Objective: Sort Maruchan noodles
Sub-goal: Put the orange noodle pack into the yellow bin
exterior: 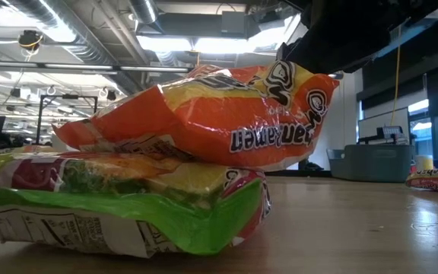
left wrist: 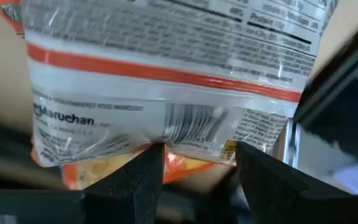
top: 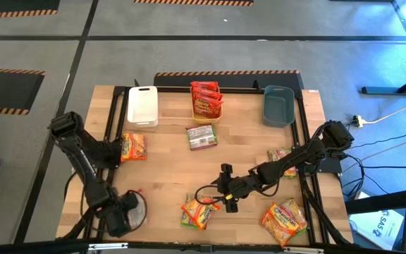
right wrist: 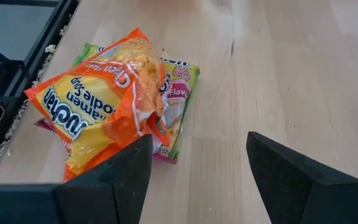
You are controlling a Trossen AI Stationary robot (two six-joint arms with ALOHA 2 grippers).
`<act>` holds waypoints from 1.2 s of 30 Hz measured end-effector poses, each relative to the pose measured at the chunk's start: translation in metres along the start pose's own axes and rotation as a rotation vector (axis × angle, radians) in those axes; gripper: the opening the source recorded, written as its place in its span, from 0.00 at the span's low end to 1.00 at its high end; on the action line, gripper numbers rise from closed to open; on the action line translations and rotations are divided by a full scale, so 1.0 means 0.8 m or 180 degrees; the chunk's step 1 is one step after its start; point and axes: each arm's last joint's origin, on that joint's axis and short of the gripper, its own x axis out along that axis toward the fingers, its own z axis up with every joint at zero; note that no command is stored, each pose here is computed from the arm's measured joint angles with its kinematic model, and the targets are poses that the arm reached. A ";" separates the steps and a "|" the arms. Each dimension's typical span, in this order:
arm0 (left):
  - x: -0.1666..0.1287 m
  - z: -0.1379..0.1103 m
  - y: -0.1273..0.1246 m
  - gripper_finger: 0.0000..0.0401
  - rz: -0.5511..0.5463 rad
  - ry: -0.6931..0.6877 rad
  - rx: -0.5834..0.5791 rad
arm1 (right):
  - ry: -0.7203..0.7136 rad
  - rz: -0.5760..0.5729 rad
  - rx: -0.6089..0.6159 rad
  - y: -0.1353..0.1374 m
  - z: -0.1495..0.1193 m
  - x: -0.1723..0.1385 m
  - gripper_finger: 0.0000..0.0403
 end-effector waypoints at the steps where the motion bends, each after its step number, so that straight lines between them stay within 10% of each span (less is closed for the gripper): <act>1: 0.000 0.006 0.000 0.48 -0.0008 -0.0128 0.0060 | -0.0004 0.0001 0.0001 0.000 0.000 0.000 0.61; 12: -0.004 0.081 -0.009 0.48 0.0166 -0.1745 0.0834 | -0.0122 0.0031 0.0033 0.001 0.005 0.000 0.61; 24: -0.037 0.085 -0.023 0.48 0.0077 -0.1733 0.1086 | -0.0460 0.0025 0.0177 0.002 0.018 -0.001 0.61; 36: -0.009 0.071 -0.029 0.48 0.0426 -0.1943 0.1350 | -0.0664 0.0065 0.1193 -0.058 0.031 0.026 0.61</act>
